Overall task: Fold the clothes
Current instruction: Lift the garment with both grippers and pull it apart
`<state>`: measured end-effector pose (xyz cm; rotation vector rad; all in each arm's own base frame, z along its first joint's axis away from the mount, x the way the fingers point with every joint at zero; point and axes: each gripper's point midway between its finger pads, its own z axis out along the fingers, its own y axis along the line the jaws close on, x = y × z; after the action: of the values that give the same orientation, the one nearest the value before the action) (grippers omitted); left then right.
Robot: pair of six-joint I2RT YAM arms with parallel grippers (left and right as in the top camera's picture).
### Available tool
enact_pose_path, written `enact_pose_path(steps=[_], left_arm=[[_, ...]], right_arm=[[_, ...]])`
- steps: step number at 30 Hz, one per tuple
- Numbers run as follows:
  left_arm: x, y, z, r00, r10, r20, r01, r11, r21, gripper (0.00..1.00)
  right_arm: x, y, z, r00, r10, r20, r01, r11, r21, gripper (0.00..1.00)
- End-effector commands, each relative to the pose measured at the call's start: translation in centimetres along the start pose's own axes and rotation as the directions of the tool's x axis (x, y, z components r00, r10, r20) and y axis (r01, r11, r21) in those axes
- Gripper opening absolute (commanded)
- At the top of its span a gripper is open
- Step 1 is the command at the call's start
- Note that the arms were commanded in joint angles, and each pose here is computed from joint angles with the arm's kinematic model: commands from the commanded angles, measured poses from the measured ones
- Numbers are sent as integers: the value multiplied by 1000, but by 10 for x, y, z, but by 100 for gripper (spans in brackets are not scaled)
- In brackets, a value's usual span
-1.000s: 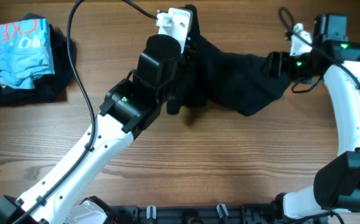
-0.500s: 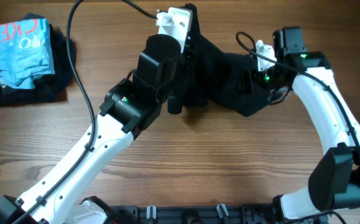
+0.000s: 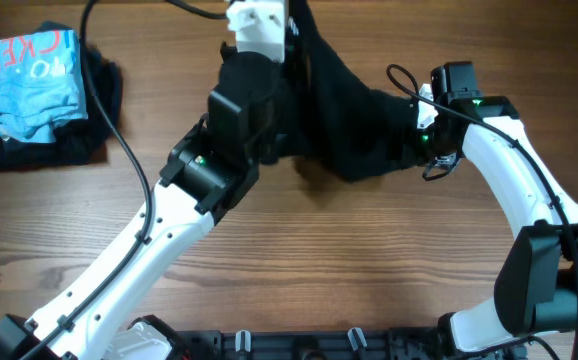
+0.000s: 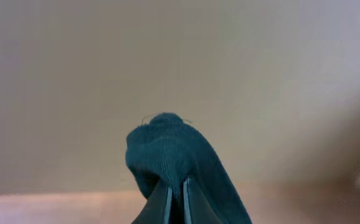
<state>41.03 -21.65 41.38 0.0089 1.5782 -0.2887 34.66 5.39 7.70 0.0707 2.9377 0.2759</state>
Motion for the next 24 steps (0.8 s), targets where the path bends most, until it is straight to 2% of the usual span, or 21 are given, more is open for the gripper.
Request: enact_pose_path(steps=[1, 9, 17, 24], left_arm=[[-53, 11, -20, 988, -63, 142, 66, 998, -17, 4], [-53, 11, -20, 988, -63, 141, 66, 998, -17, 4], [-53, 11, -20, 988, -63, 141, 66, 998, -17, 4], [-58, 12, -24, 986, -68, 152, 72, 997, -15, 4]], right_arm=[[-1, 16, 2, 999, -32, -3, 32, 995, -96, 71], [2, 43, 2, 975, -221, 22, 222, 961, -166, 71], [7, 118, 9, 895, -432, 114, 447, 875, -184, 76], [-6, 169, 9, 848, -468, 250, 503, 858, -103, 77]])
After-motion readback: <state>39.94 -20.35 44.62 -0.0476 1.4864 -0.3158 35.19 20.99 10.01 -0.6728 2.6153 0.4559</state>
